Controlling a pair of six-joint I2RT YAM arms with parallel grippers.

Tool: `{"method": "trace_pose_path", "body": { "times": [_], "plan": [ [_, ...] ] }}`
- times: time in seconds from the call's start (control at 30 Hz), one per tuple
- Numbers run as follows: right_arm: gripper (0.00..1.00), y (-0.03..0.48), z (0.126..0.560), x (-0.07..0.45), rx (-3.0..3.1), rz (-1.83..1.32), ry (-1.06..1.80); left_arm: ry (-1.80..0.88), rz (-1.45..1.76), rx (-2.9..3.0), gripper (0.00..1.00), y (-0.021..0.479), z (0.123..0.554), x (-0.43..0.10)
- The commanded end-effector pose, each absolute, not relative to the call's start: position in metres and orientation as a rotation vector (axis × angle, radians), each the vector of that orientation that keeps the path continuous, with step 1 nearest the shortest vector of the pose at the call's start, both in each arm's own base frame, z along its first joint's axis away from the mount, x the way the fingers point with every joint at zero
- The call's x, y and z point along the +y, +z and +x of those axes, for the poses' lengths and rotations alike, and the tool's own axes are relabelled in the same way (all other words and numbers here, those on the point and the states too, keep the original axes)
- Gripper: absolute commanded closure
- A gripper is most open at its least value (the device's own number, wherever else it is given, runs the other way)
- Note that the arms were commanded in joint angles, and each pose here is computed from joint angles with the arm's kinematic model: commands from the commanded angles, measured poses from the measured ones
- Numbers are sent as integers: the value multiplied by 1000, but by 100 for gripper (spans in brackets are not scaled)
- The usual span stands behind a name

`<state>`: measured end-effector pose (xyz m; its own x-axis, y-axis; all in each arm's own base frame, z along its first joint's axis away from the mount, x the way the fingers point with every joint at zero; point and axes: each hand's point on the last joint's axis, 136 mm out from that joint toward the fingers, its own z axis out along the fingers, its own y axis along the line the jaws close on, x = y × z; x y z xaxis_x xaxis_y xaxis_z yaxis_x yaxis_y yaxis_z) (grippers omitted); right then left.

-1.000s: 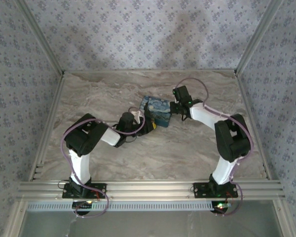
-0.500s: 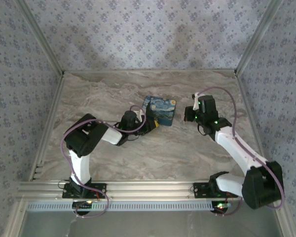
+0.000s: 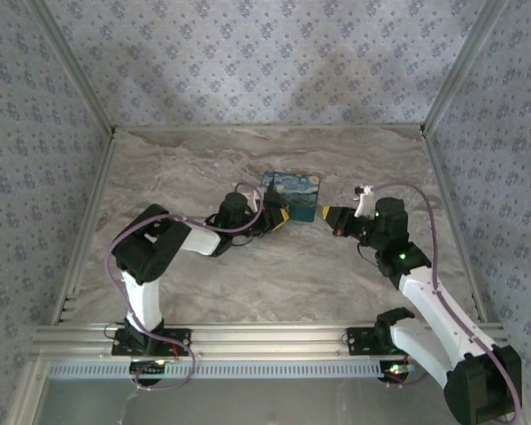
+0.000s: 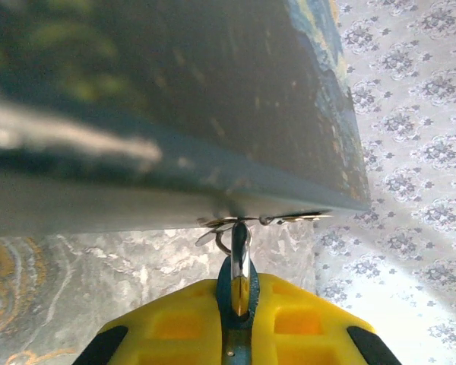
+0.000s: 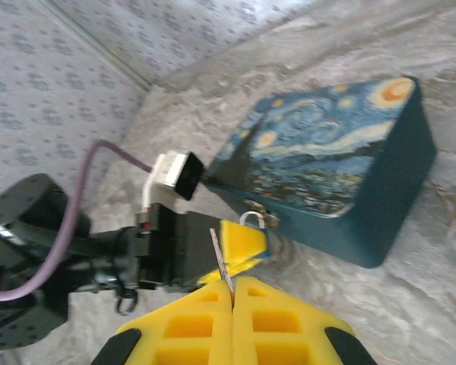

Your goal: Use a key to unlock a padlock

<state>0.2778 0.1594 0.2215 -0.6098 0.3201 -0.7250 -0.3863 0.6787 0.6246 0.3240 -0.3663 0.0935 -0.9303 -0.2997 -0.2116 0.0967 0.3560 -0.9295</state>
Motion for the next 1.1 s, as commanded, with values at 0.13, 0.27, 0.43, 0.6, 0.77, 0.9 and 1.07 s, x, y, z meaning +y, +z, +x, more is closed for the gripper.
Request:
{"method": "trace_pose_path", "body": {
  "times": [0.13, 0.27, 0.43, 0.6, 0.77, 0.9, 1.07],
  "plan": [
    [100, 279, 256, 171, 1797, -161, 1146, -1681, -119, 2162, 90, 139, 326, -376],
    [100, 291, 250, 173, 1743, -141, 1221, -1698, -124, 2145, 90, 142, 327, -377],
    [100, 299, 244, 173, 1687, -131, 1263, -1700, -122, 2144, 90, 143, 328, -378],
    [100, 286, 244, 175, 1690, -69, 1314, -1710, -124, 2130, 90, 146, 328, -378],
    [100, 269, 246, 175, 1676, 50, 1363, -1714, -122, 2125, 90, 148, 328, -378],
    [100, 247, 250, 172, 1679, 187, 1374, -1718, -120, 2124, 90, 149, 328, -378],
    [100, 223, 248, 172, 1717, 270, 1371, -1722, -124, 2124, 90, 148, 327, -377]
  ]
}}
